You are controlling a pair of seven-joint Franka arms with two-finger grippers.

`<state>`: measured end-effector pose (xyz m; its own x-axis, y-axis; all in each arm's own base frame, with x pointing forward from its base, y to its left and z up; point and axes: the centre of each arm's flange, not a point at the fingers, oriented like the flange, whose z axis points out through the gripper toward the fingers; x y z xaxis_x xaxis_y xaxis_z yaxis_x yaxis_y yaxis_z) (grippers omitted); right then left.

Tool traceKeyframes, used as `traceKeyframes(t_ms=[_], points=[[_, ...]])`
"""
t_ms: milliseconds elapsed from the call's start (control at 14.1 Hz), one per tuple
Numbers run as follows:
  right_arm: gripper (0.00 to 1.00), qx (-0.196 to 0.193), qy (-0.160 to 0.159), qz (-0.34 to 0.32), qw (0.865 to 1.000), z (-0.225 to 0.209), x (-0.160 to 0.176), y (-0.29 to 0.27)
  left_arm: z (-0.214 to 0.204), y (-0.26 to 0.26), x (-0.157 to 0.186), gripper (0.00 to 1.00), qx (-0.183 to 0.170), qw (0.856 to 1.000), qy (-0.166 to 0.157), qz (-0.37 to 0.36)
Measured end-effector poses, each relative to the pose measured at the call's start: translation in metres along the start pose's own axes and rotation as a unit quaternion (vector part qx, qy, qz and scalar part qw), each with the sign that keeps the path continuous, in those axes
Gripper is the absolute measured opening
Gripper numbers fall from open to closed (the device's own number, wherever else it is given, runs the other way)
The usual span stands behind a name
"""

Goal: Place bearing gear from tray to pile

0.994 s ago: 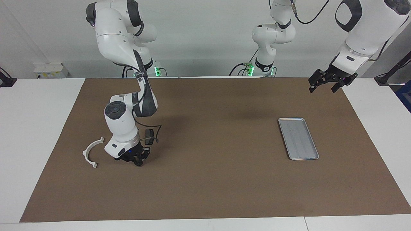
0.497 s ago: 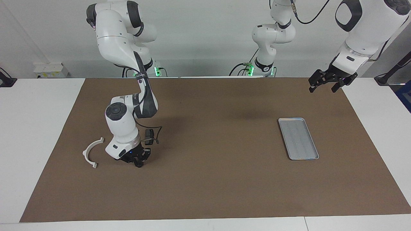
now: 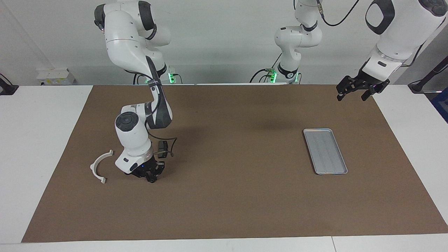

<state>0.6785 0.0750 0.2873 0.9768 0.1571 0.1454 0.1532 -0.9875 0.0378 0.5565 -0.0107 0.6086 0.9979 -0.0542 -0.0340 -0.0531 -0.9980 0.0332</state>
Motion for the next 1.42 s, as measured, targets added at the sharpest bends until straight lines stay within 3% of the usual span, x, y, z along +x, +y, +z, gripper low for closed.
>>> traceKeyframes(t_ms=[426,1419], points=[[0.98,0.001,0.0,-0.002,1.0,0.0,0.0,-0.003,0.0,0.0,0.0,1.0,0.0,1.0,0.0,0.0],[1.0,-0.002,0.016,0.004,1.0,-0.021,0.005,0.009,0.0,0.0,0.0,1.0,0.0,1.0,0.0,0.0]])
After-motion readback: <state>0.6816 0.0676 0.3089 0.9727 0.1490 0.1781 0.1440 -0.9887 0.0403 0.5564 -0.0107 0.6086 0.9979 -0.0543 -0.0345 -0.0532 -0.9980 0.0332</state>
